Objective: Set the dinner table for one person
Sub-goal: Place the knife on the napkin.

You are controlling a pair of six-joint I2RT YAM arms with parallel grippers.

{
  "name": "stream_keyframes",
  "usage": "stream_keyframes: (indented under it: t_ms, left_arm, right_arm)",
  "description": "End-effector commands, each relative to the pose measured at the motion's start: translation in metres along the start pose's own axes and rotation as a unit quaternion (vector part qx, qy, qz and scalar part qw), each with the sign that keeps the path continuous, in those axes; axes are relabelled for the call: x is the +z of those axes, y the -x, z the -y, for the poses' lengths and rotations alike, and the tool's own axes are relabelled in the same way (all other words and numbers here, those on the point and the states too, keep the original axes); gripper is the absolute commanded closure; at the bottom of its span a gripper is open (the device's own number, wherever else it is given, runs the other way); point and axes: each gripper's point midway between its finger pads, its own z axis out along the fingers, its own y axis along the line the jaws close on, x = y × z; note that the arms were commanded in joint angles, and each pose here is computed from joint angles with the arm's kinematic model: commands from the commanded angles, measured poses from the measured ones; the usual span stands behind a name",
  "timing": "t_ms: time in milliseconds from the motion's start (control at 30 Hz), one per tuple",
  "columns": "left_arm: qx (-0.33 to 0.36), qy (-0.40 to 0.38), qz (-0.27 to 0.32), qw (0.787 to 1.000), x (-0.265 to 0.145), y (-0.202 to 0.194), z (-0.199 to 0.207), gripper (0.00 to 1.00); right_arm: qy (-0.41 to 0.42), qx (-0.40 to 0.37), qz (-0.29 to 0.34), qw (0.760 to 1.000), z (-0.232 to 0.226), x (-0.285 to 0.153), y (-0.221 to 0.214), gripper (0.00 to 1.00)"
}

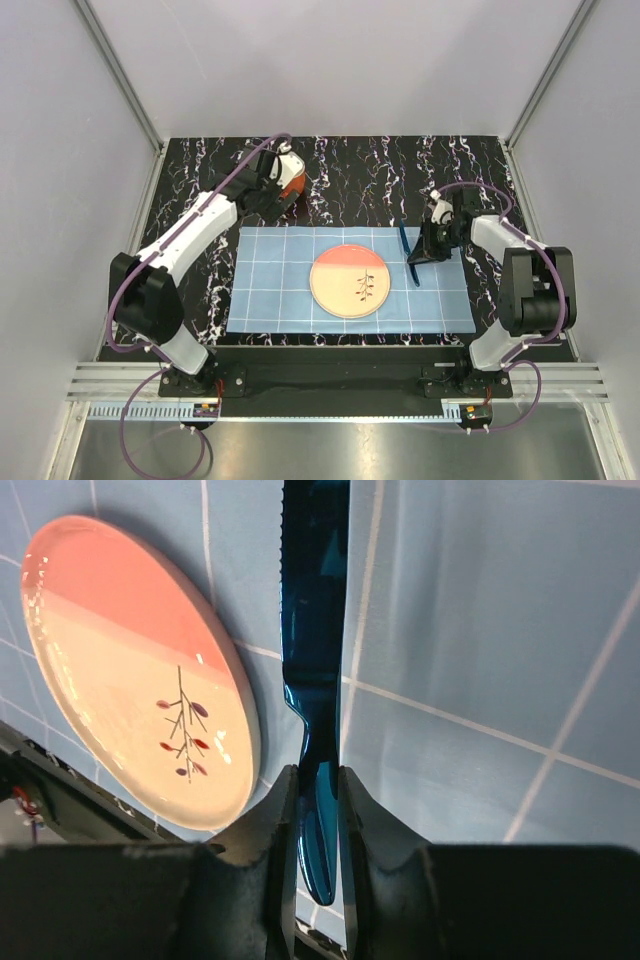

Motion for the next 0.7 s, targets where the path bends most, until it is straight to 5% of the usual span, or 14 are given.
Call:
stream_keyframes:
  t_ms: [0,667]
  left_arm:
    - [0.007,0.009,0.039,0.999,-0.016,0.017,-0.004,0.01]
    - [0.037,0.004,0.042,0.998,-0.021,0.021,0.009,0.01]
  right_arm:
    - [0.057,0.017,0.001,0.998,-0.019,0.008,-0.005,1.0]
    - [0.068,0.058,0.013,0.996,-0.026,0.007,-0.024,1.0]
